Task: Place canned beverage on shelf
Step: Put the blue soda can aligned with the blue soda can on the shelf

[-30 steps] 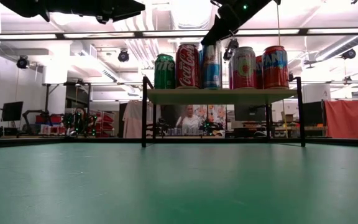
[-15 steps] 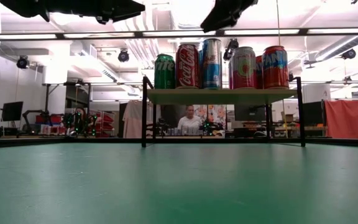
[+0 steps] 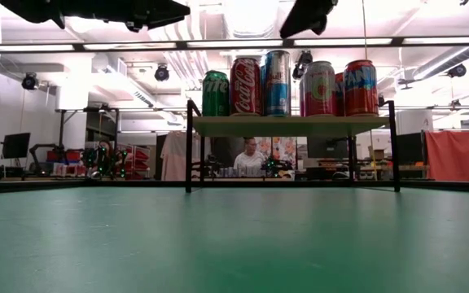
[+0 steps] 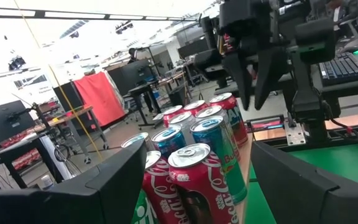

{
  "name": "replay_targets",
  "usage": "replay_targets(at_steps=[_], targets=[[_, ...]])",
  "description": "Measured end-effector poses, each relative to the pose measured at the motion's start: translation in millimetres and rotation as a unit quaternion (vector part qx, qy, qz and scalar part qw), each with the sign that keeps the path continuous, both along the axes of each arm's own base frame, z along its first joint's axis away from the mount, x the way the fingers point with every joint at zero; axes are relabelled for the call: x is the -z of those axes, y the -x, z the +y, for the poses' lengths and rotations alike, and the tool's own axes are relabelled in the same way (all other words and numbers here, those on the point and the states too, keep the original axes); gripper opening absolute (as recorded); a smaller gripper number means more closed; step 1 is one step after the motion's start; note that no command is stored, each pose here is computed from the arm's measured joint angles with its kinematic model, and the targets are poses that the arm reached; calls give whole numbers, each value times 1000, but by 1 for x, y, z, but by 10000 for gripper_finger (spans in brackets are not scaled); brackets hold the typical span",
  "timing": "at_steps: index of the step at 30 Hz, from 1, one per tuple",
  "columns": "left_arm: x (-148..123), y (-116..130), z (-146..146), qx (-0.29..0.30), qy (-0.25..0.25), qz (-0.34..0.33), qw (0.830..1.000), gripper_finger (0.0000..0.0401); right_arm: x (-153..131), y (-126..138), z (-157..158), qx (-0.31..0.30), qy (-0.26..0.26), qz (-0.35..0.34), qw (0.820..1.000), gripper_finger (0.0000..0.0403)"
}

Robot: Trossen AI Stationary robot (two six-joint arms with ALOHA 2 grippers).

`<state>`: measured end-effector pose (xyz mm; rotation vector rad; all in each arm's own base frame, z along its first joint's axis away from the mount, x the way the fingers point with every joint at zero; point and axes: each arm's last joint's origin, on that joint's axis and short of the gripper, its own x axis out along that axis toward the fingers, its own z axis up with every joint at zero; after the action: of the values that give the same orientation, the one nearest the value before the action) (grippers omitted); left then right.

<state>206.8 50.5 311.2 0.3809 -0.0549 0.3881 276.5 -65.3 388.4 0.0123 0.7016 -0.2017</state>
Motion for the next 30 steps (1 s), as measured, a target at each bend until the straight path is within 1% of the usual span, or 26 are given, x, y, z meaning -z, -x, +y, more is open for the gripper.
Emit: replay_targets(at_steps=[2, 4, 7, 9, 16, 23, 30], targets=[[0, 0, 0, 0, 1, 0, 1000, 274, 2, 2, 0, 12, -5, 15, 1000, 28], [0, 0, 0, 1, 2, -1, 1000, 274, 4, 4, -1, 35, 6, 28, 999, 15], [0, 0, 0, 1, 2, -1, 1000, 274, 6, 6, -3, 68, 29, 45, 996, 13], [0, 0, 0, 1, 2, -1, 1000, 274, 6, 7, -4, 75, 39, 49, 995, 12], [0, 0, 0, 1, 2, -1, 1000, 274, 7, 4, -5, 69, 50, 51, 995, 12], [0, 0, 0, 1, 2, -1, 1000, 274, 19, -7, -11, 61, 59, 78, 993, 12], [0, 0, 0, 1, 2, -1, 1000, 274, 21, -8, -14, 72, 83, 90, 990, 12]])
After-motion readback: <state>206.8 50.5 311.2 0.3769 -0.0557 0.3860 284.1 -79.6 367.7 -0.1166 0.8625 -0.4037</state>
